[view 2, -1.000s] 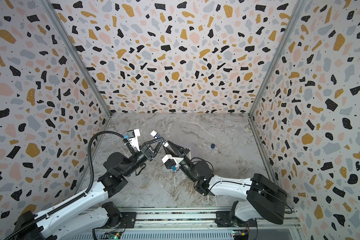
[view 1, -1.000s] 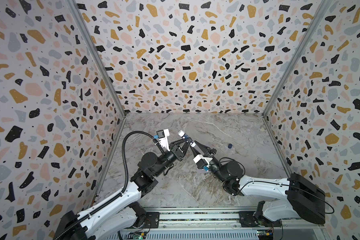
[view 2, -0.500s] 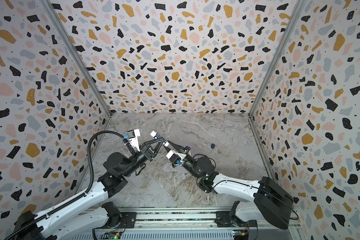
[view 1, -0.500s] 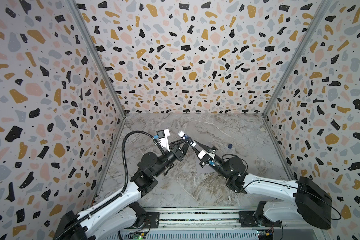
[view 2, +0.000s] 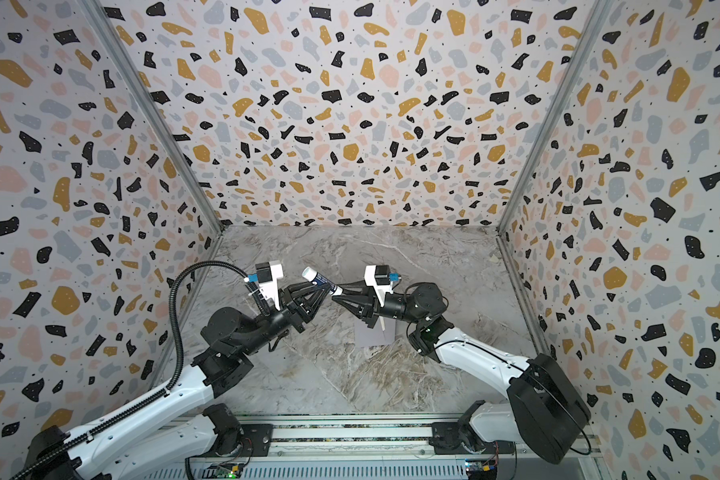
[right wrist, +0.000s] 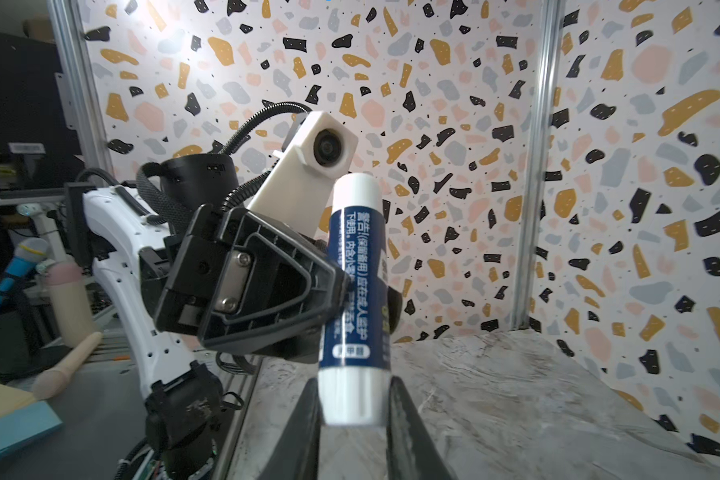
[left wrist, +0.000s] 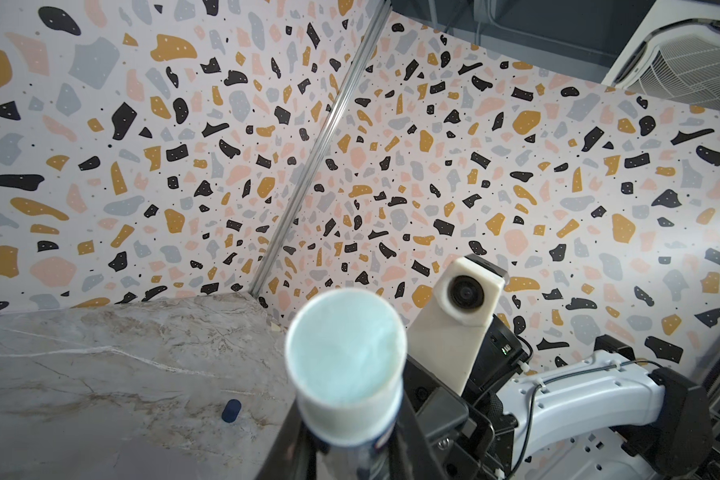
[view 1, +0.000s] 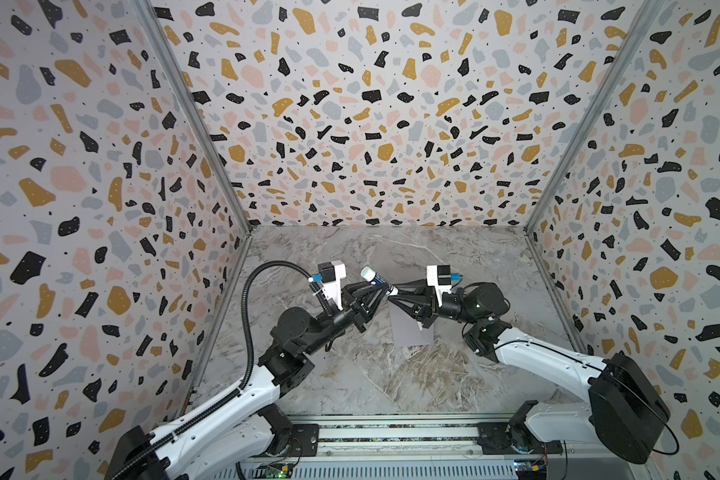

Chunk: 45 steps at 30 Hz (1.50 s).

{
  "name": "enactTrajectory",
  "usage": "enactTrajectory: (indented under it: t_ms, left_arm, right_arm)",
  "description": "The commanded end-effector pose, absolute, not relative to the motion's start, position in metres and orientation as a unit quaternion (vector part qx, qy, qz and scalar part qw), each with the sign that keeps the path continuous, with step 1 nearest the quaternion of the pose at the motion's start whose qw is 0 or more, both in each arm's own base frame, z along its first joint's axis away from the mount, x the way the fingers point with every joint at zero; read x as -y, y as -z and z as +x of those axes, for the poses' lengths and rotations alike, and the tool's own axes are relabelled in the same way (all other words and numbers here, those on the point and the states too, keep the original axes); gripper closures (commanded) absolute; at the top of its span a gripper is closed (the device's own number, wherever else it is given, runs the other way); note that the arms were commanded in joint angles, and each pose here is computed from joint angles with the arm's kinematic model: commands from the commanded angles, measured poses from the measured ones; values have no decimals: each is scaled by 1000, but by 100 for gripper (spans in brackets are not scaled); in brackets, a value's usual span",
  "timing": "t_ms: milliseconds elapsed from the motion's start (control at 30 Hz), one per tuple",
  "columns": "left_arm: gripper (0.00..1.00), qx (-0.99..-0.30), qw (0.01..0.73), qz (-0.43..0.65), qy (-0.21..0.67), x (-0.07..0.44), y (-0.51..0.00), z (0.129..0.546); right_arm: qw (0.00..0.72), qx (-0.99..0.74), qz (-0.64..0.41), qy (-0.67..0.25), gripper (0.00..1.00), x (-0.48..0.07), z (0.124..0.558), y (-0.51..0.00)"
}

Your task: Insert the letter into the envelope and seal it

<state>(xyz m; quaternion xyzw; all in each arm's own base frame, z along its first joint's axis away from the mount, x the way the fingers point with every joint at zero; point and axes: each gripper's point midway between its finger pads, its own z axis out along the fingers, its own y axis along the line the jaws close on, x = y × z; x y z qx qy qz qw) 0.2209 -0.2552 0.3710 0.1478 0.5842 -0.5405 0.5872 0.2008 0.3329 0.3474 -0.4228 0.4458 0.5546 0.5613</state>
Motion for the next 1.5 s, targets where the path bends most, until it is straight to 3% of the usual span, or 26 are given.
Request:
enactTrajectory:
  t_ms: [0,67,233,333,467,600,833,1200,1400,1467]
  left_arm:
    - [100,-550,623,163,532,248,-389,214]
    - [100,-554,621,156,533,248,-387,216]
    - [100,-567,608,111,544,244,-388,226]
    - [100,-571,602,85,552,241,-391,231]
    - [100,-571,593,69,564,240,-394,232]
    - [100,-571,587,64,570,240,-395,232]
    - [100,-570,583,61,576,241,-397,232]
    - [100,-571,581,62,576,242,-397,232]
    - [100,-570,578,66,580,244,-398,231]
    - [100,-570,578,66,580,244,-398,231]
  right_arm:
    - [506,-409,-460,-604,95,-334,170,-361]
    - [513,-411,-458,-599,93,-334,173,-361]
    - [609,-433,-421,-515,59,-328,198,-363]
    - [717,-437,-390,-379,41,-316,213,-363]
    - [802,-418,-366,-219,32,-304,216,-368]
    - [829,-393,-372,-143,32,-306,210,-374]
    - [851,-361,-377,-51,43,-321,206,-375]
    - [855,-366,-364,-54,61,-328,209,-377]
    - [856,-365,-362,-55,62,-332,211,-379]
    - [855,-366,-364,-58,70,-334,211,-378]
